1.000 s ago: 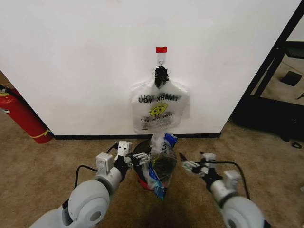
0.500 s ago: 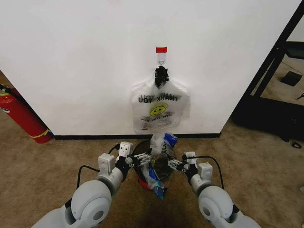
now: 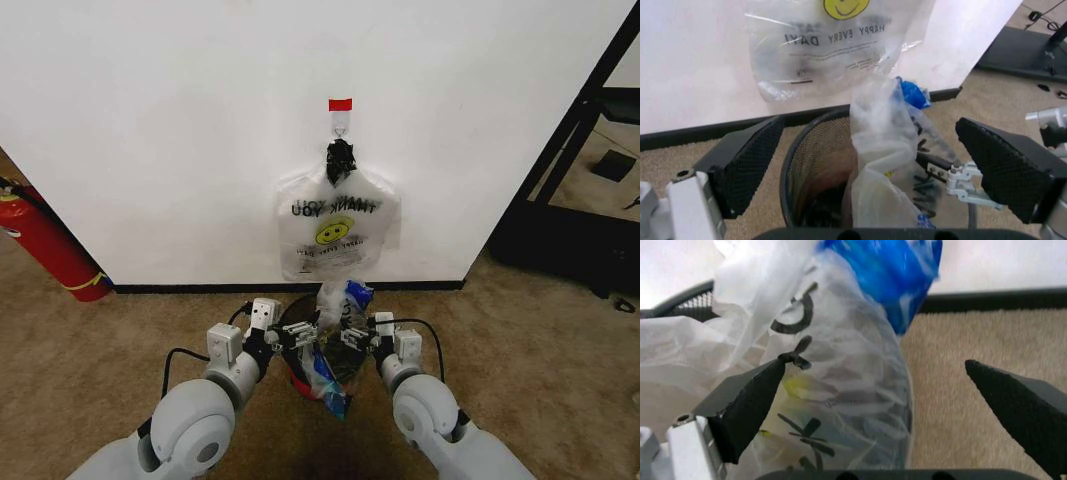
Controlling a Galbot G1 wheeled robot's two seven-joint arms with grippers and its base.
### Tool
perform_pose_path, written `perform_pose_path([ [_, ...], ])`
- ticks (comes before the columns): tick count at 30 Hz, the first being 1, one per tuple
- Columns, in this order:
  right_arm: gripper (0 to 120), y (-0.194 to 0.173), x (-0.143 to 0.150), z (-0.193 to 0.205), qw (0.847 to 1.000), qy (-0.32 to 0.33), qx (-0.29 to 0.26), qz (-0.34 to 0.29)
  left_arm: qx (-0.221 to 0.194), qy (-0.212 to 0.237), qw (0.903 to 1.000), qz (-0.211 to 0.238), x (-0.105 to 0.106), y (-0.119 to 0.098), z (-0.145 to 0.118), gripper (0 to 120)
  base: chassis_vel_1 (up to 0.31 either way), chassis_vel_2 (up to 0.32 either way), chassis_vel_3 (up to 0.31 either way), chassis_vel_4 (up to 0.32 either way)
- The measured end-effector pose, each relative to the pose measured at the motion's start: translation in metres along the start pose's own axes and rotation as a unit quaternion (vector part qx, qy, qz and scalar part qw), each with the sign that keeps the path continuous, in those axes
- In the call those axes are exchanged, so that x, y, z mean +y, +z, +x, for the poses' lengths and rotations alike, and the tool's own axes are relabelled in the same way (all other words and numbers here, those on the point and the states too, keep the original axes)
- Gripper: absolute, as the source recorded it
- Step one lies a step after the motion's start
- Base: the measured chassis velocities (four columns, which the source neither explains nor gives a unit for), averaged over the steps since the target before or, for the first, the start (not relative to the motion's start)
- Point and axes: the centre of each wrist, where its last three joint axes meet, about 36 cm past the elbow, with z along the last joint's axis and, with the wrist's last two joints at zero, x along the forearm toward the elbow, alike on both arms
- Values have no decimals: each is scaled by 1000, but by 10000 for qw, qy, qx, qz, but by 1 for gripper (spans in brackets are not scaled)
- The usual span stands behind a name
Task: Pick up the garbage bag from the wall and place it over the trash bin.
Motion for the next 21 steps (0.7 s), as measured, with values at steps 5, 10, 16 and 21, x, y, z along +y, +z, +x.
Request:
perform_pose_path([
  [5, 100, 2, 5, -3, 9997, 23, 210, -86, -12, 8, 10000, -17, -1, 2, 0, 100, 0, 0, 0, 0],
  [10, 100, 3, 4, -6, 9997, 64, 228, -78, -21, -15, 10000, -10, 0, 3, 1, 100, 0, 0, 0, 0],
  [16, 100, 3, 4, -5, 9997, 52, 226, -71, -31, -22, 10000, -5, 0, 3, 0, 100, 0, 0, 0, 0],
  [21, 86, 4, 7, -5, 9995, 6, 277, -146, -27, -7, 10000, -5, -2, 4, -1, 100, 0, 0, 0, 0],
])
